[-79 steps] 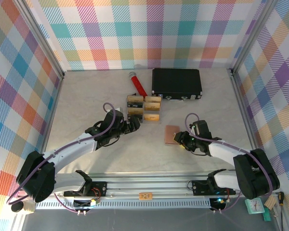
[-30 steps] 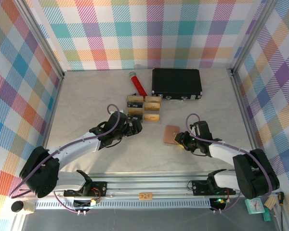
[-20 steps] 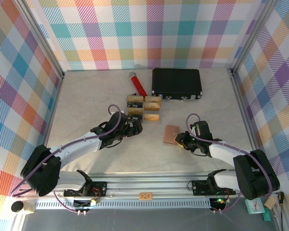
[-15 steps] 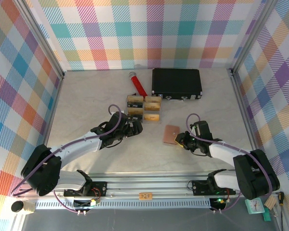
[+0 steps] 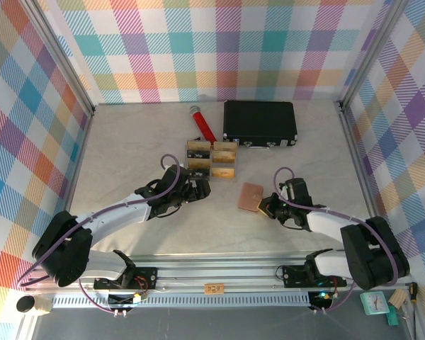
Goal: Put the credit cards into the card holder
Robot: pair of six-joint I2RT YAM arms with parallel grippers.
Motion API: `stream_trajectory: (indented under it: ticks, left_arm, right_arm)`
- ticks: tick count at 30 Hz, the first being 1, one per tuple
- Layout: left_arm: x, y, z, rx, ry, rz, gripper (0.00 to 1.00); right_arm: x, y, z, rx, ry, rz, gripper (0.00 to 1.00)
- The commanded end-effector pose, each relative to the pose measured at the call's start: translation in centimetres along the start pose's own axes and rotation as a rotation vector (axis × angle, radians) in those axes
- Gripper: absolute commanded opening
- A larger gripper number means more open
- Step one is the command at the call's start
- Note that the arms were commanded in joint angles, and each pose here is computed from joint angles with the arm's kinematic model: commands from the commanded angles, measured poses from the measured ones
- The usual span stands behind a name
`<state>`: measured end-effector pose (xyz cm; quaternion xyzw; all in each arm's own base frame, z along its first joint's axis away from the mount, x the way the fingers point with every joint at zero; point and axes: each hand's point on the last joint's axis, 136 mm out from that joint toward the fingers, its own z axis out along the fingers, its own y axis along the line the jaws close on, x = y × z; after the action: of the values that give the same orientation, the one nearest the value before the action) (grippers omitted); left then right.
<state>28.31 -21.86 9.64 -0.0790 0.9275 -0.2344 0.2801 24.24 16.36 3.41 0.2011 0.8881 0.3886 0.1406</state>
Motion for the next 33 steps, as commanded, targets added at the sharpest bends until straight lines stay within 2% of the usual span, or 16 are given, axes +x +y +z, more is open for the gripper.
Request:
stream_trajectory:
  ticks: [1, 11, 19, 27, 33]
  left_arm:
    - [-0.8, -1.6, -0.2, 0.035, -0.026, 0.008, 1.00]
    - [-2.7, -5.4, 0.3, 0.139, -0.021, -0.019, 1.00]
    - [-3.9, -7.9, 0.9, 0.283, -0.008, -0.145, 1.00]
    - [-5.1, -9.2, 0.7, 0.390, -0.005, -0.258, 1.00]
    - [-5.7, -9.4, 0.4, 0.409, -0.011, -0.284, 1.00]
  right_arm:
    - [0.2, 1.4, -0.9, -0.051, 0.007, -0.012, 0.00]
    - [-0.5, 7.1, -3.9, -0.191, 0.001, -0.072, 0.00]
    - [-0.4, 11.5, -5.5, -0.316, 0.009, -0.094, 0.00]
    - [0.8, 16.6, -5.6, -0.398, 0.035, -0.164, 0.00]
    - [2.3, 20.5, -4.7, -0.444, 0.070, -0.230, 0.00]
